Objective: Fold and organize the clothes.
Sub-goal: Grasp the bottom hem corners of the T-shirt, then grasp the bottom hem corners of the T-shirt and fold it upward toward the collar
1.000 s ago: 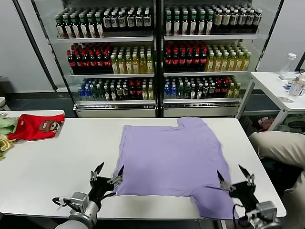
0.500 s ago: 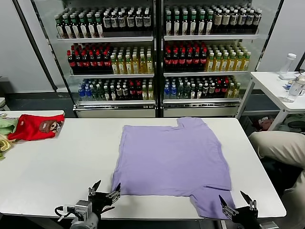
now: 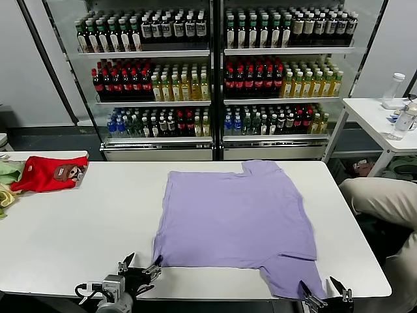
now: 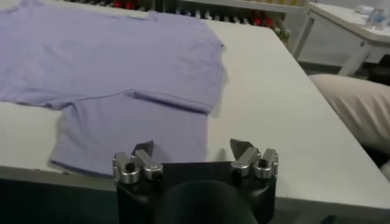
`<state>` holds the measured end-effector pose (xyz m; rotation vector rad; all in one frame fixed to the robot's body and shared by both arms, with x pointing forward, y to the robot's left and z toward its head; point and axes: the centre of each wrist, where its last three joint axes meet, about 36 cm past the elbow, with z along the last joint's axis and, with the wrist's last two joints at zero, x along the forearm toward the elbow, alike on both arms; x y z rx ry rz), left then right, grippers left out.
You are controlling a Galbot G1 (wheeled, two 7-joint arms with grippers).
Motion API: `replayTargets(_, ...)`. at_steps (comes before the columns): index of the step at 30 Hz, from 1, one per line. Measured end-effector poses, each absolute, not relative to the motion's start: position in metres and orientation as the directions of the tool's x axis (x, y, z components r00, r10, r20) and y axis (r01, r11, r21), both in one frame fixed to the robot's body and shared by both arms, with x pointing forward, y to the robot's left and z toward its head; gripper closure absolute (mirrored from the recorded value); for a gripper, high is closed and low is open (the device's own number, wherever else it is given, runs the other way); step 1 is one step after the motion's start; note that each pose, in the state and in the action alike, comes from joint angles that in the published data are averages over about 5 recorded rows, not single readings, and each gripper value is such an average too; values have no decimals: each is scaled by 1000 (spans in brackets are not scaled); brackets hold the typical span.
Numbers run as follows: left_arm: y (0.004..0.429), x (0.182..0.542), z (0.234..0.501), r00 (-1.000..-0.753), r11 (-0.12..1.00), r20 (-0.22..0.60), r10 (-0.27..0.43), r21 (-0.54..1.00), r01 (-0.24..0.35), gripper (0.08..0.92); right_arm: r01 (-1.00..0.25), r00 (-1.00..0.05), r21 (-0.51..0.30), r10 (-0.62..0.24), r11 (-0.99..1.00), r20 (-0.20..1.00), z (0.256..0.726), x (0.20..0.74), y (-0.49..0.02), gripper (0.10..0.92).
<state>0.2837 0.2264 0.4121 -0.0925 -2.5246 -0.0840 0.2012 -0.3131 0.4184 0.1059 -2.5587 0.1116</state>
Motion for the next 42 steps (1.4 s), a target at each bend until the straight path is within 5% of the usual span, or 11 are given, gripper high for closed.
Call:
replayTargets(21,219,280,408,-811,994,578,96,-12,109,804,-113,-843,-8,-91,994,530,425,206,-308,878)
replayTargets(26,222,276,415,-816,994,571,92,-5,109,909,-131,-860,-12,-108,991,498,442,208,-307,901)
replayTargets(42,234,223,463,-828,996,558,49,33,82,913,-186,-868,-27,-151,982,473,483,187,-293,901)
